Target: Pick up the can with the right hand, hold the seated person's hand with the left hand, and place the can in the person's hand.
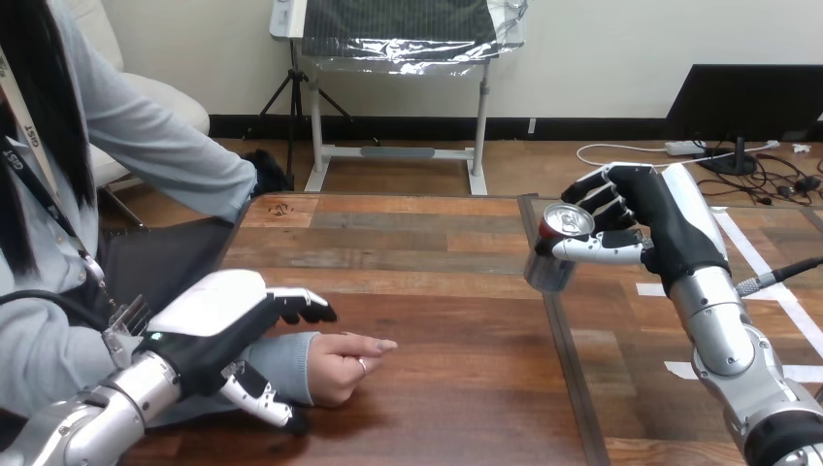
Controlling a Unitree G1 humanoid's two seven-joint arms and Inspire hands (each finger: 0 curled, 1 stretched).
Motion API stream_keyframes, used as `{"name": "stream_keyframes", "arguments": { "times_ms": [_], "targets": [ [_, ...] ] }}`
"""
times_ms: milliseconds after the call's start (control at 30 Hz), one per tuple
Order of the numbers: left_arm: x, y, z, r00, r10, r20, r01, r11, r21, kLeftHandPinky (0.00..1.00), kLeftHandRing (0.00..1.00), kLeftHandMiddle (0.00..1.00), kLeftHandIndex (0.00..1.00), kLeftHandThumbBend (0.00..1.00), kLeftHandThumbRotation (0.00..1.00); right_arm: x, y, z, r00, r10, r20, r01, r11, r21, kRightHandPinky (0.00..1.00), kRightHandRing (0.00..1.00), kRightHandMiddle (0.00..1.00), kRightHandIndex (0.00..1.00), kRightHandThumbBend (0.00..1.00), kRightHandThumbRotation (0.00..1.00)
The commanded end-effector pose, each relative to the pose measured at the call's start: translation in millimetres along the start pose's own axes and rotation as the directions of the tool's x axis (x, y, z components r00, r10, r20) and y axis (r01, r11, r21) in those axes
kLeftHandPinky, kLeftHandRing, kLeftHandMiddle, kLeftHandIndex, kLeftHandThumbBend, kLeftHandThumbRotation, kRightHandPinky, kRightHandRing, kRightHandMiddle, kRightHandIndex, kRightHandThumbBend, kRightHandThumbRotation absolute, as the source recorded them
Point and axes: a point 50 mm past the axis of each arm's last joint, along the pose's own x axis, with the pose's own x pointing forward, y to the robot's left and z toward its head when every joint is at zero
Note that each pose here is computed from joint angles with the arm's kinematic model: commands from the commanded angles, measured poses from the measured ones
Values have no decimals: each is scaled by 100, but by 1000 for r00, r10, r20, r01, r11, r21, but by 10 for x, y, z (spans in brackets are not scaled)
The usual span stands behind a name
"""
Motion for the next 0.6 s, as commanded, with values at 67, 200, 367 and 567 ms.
{"name": "stream_keyframes", "arguments": {
  "times_ms": [67, 200, 367, 567],
  "targets": [
    [75, 207, -19, 999, 35, 7, -35, 998, 58, 70, 76, 77, 76, 100, 18, 124, -163, 258, 990, -70, 120, 66, 997, 38, 42, 43, 49, 53, 75, 0],
    [68, 182, -37, 1000, 26, -3, -26, 997, 67, 70, 76, 77, 76, 100, 17, 122, -166, 264, 990, -71, 123, 67, 997, 32, 41, 43, 48, 53, 75, 0],
    [60, 163, -52, 1000, 22, -9, -22, 997, 74, 70, 76, 77, 76, 100, 17, 119, -168, 266, 990, -69, 126, 66, 997, 30, 41, 43, 48, 53, 75, 0],
    [50, 140, -80, 1000, 16, -20, -14, 997, 70, 71, 76, 77, 76, 100, 18, 110, -167, 271, 988, -70, 135, 65, 997, 38, 41, 43, 48, 53, 75, 0]
  ]
}}
